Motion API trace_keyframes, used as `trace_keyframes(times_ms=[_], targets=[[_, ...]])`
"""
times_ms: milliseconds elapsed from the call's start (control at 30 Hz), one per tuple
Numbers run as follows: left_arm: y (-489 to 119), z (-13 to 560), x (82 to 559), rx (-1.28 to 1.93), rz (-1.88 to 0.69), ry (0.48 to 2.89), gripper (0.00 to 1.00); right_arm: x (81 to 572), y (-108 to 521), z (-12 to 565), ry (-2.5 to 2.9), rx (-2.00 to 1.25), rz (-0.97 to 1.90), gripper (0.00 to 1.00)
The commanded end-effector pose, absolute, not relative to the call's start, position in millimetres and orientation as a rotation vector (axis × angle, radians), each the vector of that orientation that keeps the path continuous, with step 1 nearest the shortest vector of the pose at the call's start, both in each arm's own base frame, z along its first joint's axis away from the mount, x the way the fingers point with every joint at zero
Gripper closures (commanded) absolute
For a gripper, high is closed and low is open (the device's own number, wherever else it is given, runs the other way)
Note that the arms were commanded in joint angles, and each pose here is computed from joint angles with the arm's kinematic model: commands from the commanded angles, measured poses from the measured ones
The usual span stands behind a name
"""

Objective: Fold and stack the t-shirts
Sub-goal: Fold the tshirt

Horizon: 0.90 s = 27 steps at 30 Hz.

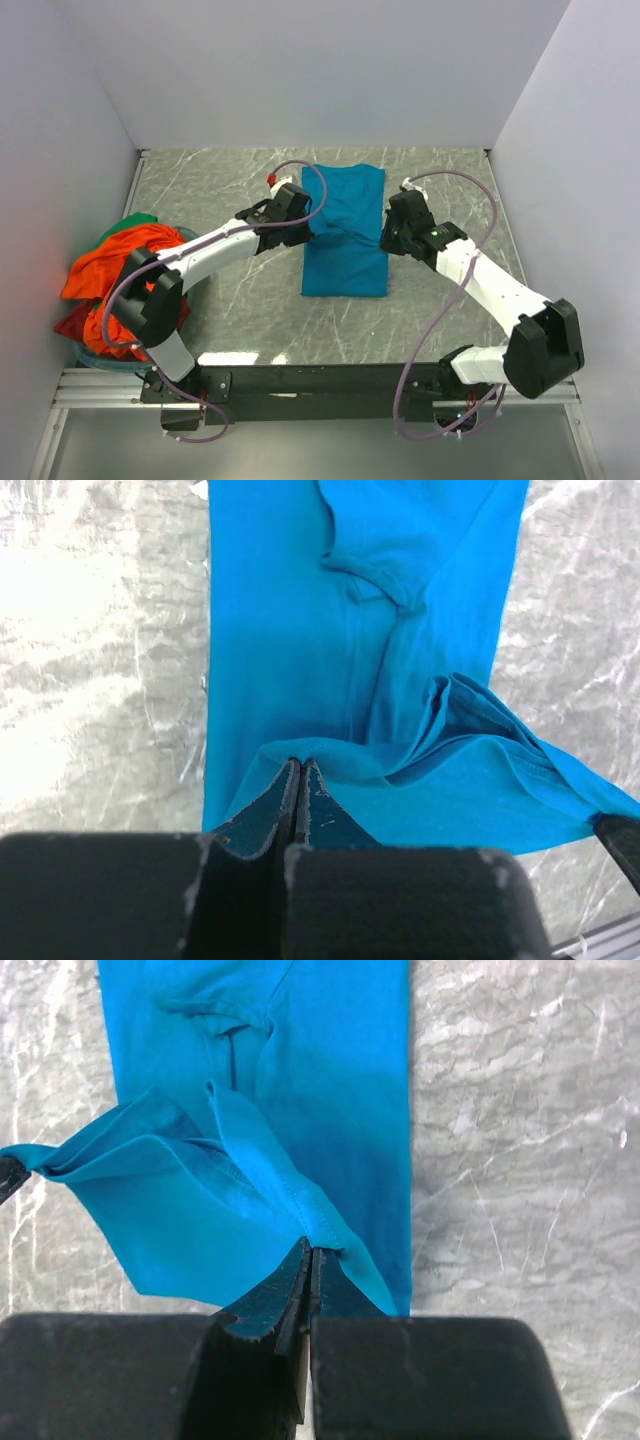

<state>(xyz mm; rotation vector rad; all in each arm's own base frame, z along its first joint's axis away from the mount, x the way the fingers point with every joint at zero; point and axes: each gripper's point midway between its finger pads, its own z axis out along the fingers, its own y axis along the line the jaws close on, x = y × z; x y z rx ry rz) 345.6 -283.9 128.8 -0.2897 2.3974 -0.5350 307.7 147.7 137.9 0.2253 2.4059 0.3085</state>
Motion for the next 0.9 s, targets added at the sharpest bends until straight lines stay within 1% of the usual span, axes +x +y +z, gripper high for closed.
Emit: trace_keyframes(times_ms=[0,233,467,700,767,867], targets=[[-289.1,138.9,360.7,-0.267,-0.565,2.370,0.99,331.9,153.4,154.7,2.353,0.199,0.342,1.00],[-281.9,117.3,374.8,-0.308,-0.498,2.403,0.99,353.9,152.3,137.6,2.397,0.205,0.349,1.00],[-277.4,95.8,388.4,-0.337,-0.471,2.448,0.99,369.5,150.4,108.4,2.469,0.215,0.340,1.00],[-280.0,82.0,397.2,-0.358,-0.502,2.463,0.99,384.9,152.8,94.5,2.505,0.233,0.342,0.96],[-281.3,79.1,398.6,-0.352,-0.504,2.469,0.95,387.7,151.2,87.4,2.516,0.249,0.327,0.94],[-279.6,79.2,403.8,-0.342,-0.489,2.467,0.94,393.9,145.6,82.7,2.526,0.281,0.284,0.92]])
